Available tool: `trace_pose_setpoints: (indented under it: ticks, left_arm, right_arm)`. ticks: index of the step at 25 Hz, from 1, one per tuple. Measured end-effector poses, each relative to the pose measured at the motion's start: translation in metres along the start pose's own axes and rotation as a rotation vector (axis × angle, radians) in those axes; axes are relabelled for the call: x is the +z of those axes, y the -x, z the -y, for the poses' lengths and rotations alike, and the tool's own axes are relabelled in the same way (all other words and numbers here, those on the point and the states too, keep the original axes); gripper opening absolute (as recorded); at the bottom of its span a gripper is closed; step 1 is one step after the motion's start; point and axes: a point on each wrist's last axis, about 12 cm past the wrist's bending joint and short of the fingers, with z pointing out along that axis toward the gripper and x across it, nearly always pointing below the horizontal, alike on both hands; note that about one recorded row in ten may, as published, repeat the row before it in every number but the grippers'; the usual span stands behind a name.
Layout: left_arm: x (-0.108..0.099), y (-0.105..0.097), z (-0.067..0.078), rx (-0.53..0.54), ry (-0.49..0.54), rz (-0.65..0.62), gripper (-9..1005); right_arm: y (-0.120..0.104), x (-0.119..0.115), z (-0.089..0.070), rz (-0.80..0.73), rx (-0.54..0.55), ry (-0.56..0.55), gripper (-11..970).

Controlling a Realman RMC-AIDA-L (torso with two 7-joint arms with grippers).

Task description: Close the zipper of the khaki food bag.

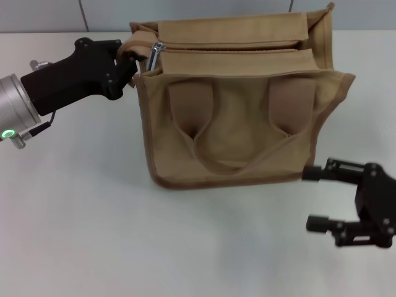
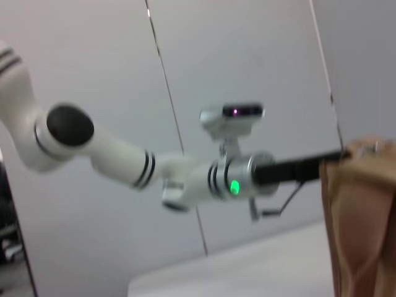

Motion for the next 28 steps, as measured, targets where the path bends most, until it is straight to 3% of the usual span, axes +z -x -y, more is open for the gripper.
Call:
trace_pose_setpoints:
  ticks: [5,10,17,23,28]
  left_arm:
    - [0.006,0.007,0.007,0.002,-0.057,0.066,1]
    - [0.021,0.01,0.009,-0.028,-0.081,0.106,1]
    - [0.03,0.009,0.01,-0.025,-0.083,0.111,1]
    - [0.027,0.008,0.012,-0.024,-0.089,0.12,1]
    - [0.029,0.006,0.014,-0.021,-0.091,0.127,1]
  right_arm:
    - [0.017,0.005,0.004,0.184,-0.01,-0.013,805]
    - [0.035,0.015,0.014,0.242,0.027,0.02,784]
    - [0.063,0.044,0.047,0.195,0.137,0.034,754]
    - [0.075,0.056,0.065,0.171,0.18,-0.006,728]
    - [0.083,0.081,0.077,0.133,0.196,-0.012,707]
